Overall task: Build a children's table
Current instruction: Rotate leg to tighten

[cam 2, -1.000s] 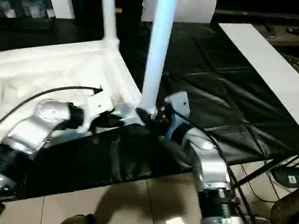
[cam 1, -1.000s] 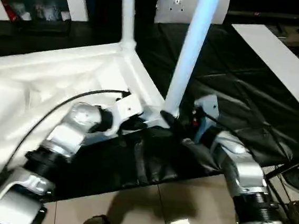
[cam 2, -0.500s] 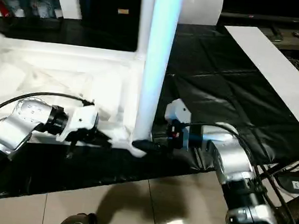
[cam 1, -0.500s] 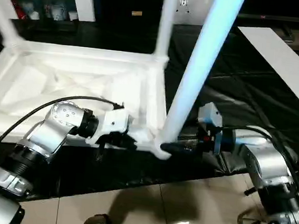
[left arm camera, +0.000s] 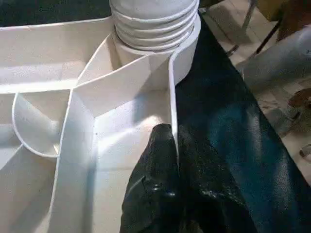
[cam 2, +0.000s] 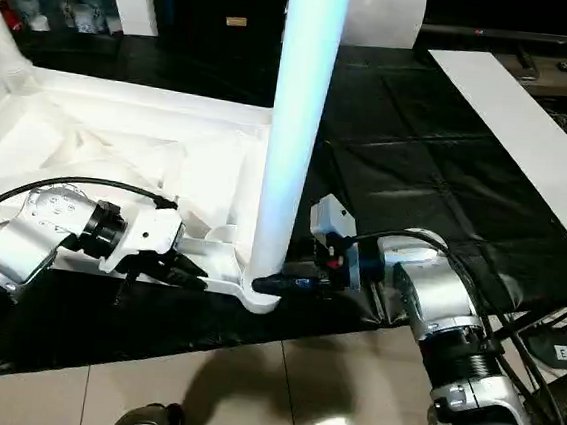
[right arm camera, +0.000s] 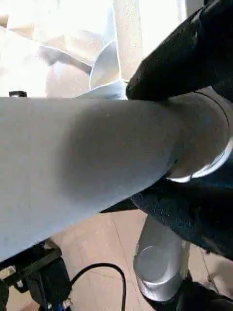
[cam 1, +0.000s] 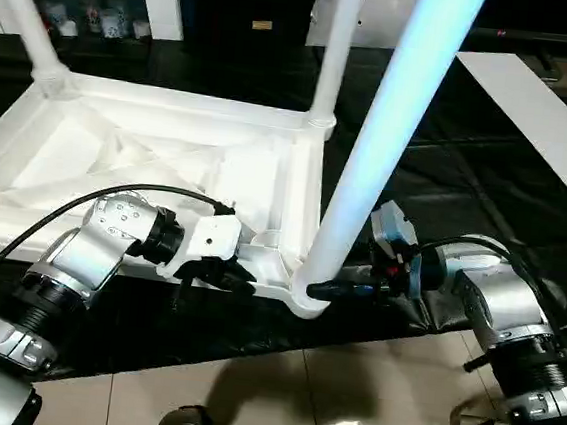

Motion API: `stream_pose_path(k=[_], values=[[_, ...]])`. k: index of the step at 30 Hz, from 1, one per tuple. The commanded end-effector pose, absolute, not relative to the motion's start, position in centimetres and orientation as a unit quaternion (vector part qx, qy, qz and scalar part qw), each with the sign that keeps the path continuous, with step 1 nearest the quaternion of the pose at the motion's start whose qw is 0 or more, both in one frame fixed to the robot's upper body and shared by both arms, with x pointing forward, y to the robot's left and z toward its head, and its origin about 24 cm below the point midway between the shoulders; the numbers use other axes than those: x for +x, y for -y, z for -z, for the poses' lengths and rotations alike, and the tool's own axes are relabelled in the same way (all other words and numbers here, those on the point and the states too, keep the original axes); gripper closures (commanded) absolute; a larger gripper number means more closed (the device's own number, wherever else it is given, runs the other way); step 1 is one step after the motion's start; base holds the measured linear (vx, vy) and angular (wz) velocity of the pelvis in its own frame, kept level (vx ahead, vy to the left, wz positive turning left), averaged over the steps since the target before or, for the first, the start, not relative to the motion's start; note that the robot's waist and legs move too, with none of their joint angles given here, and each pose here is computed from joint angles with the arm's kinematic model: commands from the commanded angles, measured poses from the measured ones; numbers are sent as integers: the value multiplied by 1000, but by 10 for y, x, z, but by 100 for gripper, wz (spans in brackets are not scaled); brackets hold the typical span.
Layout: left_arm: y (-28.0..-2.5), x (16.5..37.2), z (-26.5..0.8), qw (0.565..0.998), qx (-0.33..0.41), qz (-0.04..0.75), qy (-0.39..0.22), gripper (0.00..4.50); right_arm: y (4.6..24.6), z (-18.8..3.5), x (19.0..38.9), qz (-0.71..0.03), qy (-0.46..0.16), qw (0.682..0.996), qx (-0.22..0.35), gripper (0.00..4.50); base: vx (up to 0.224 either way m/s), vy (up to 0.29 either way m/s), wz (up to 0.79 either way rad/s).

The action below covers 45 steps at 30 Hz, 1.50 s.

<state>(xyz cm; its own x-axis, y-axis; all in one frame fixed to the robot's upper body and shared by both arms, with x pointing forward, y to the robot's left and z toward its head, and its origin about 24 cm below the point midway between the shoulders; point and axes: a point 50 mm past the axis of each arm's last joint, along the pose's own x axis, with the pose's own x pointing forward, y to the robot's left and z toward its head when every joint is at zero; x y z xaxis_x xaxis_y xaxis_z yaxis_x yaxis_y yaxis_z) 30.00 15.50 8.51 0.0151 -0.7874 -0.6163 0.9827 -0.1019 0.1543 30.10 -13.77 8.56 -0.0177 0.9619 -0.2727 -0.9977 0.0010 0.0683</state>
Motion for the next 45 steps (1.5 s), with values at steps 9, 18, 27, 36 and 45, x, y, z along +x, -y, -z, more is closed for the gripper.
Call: stream_pose_path(k=[9,18,27,36,45], values=[[-142,303,-86,663,274,678,-162,450,126,-75,296,-684,-140,715,-40,248,0,0,0],[-102,329,-93,787,220,557,-146,450,71,-64,301,-535,-124,835,34,251,0,0,0],[-76,349,-102,869,199,432,-136,450,37,-59,316,-367,-136,916,87,252,0,0,0],[-87,339,-94,841,223,471,-146,450,58,-70,317,-398,-78,912,62,132,0,0,0],[-111,327,-88,797,245,530,-157,450,100,-80,312,-490,-57,870,19,41,0,0,0]])
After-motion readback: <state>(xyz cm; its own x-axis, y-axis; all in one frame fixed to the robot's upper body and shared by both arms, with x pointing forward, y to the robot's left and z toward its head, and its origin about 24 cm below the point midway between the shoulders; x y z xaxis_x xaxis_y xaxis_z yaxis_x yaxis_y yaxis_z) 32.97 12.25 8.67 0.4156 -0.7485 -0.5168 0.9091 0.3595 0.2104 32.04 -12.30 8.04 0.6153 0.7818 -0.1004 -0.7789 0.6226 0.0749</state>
